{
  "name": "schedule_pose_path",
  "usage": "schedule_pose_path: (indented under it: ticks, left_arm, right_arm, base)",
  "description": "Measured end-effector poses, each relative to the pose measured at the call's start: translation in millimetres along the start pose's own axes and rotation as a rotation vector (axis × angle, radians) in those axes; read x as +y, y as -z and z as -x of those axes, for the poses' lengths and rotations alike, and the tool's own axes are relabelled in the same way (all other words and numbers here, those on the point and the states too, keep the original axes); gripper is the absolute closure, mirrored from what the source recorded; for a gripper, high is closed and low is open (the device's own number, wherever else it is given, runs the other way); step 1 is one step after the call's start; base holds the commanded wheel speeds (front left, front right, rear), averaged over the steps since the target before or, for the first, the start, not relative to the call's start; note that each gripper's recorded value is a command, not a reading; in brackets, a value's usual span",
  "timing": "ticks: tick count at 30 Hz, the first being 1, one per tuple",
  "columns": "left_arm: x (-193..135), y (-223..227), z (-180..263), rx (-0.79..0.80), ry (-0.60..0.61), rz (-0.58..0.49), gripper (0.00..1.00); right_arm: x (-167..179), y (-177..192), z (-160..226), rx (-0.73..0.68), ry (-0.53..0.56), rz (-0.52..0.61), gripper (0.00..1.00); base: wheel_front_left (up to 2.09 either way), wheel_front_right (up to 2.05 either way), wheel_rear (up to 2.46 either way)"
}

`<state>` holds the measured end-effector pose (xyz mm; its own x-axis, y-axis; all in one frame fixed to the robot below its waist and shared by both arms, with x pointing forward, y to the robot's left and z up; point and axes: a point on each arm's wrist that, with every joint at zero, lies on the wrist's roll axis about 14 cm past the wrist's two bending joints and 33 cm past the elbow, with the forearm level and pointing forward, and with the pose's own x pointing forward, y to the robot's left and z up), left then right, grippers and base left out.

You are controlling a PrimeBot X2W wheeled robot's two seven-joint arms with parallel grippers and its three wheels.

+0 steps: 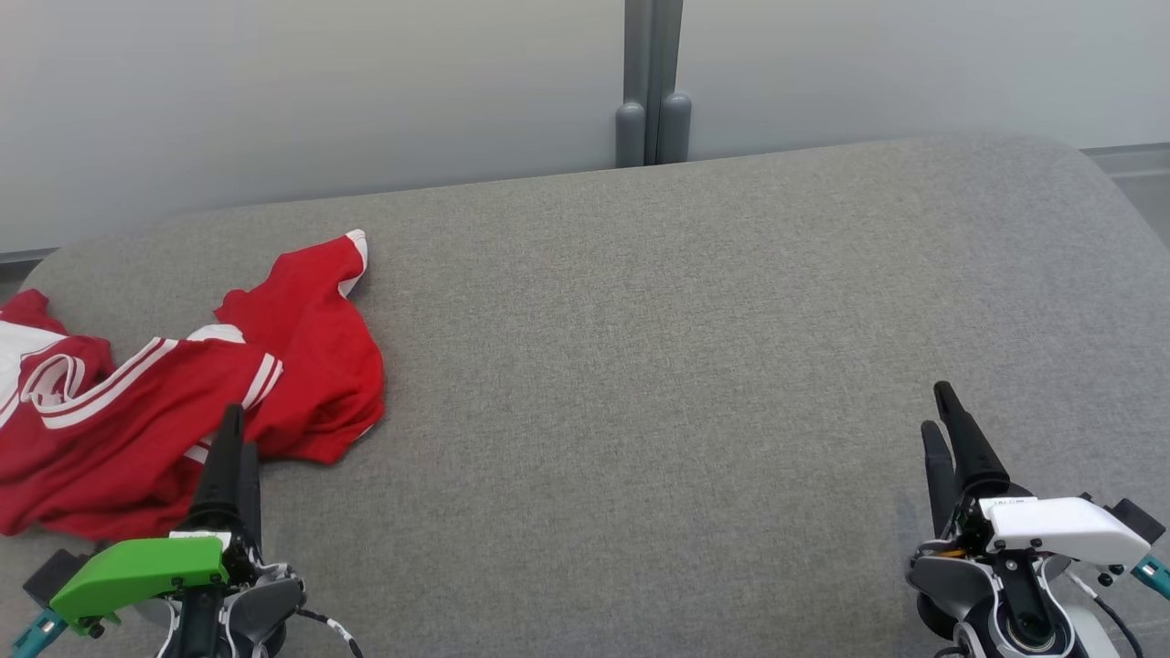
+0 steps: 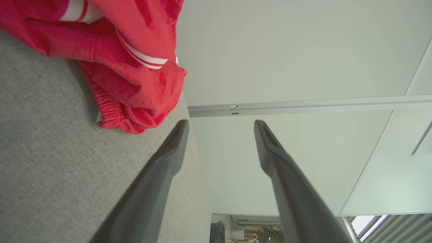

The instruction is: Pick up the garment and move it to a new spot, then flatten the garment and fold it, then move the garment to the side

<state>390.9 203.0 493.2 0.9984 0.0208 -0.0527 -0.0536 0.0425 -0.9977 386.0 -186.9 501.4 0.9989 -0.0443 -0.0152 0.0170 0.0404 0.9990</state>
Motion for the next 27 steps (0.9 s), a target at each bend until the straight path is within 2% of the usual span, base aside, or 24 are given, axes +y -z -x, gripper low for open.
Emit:
schedule_pose_path:
  ticks: [9, 13, 27]
  left_arm:
    - [-8.8, -1.4, -0.8, -0.022, 0.024, -0.089, 0.00]
    - [-9.7, -1.3, -0.1, -0.027, 0.024, -0.183, 0.00]
    - [-15.4, 1.9, 3.0, -0.038, 0.034, -0.538, 0.00]
  right_arm:
    - [15.6, 2.2, -1.5, -0.006, -0.051, 0.082, 0.00]
    - [22.9, 6.1, -1.7, 0.001, -0.076, 0.140, 0.00]
    - [40.8, 23.6, -0.2, 0.056, -0.167, 0.512, 0.00]
  base:
    - [0.00, 0.00, 0.00]
    - [0.00, 0.00, 0.00]
    - [0.00, 0.00, 0.00]
